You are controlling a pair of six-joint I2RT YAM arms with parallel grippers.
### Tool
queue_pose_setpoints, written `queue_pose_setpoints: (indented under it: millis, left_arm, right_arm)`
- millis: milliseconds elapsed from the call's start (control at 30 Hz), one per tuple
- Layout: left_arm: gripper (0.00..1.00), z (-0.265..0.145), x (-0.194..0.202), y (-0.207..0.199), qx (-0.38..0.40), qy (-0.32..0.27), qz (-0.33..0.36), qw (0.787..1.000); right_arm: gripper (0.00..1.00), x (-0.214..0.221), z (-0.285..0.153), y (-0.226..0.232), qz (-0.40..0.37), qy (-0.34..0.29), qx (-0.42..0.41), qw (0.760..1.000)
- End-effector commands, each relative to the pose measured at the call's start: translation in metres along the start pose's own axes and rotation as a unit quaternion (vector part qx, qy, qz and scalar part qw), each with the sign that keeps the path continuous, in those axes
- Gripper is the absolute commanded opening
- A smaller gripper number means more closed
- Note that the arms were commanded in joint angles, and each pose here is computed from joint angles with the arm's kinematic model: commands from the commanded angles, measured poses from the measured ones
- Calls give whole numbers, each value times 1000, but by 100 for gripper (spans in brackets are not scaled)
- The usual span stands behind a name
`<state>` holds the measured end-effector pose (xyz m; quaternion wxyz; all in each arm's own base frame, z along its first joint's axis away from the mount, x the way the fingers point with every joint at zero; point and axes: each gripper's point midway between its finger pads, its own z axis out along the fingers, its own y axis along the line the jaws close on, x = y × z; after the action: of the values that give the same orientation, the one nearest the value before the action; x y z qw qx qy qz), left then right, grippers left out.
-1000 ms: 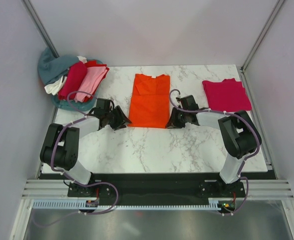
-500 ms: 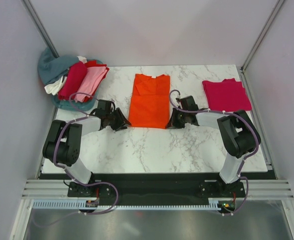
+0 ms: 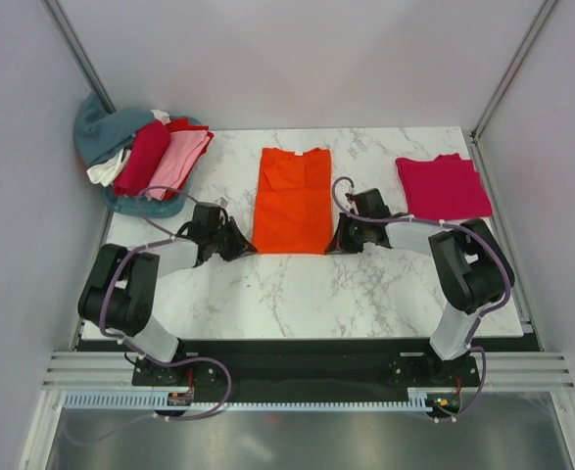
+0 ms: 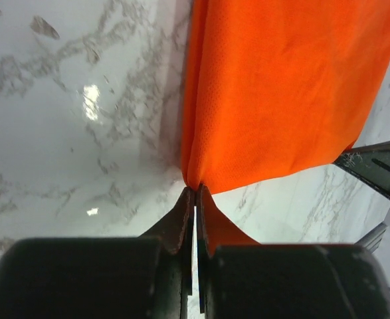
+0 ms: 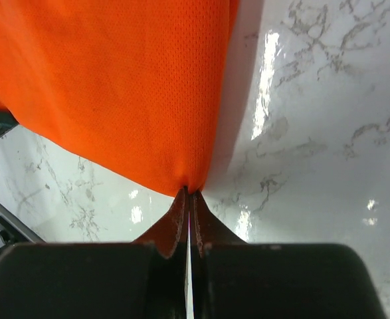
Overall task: Fold and stack the t-shirts
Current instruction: Fold the tshirt
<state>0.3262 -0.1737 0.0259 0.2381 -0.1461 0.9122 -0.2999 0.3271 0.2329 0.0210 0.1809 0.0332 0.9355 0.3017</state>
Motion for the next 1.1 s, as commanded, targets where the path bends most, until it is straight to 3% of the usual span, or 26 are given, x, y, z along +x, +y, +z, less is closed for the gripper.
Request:
queue_pose_setpoints:
  millis: [0, 433, 867, 1067]
  left_arm:
    - [2, -20, -13, -27, 39, -51, 21, 998]
    - [2, -76, 60, -43, 54, -11, 44, 997]
    - [2, -124, 107, -75, 123, 13, 32, 992]
    - [2, -142, 111, -89, 163, 16, 9, 986]
  right_arm:
    - [0, -2, -23, 10, -24, -17, -8, 1000]
    - [0, 41, -82, 17, -37, -14, -34, 999]
    - [0, 73, -134, 22, -42, -33, -50, 997]
    - [0, 64, -161, 31, -56, -67, -44, 995]
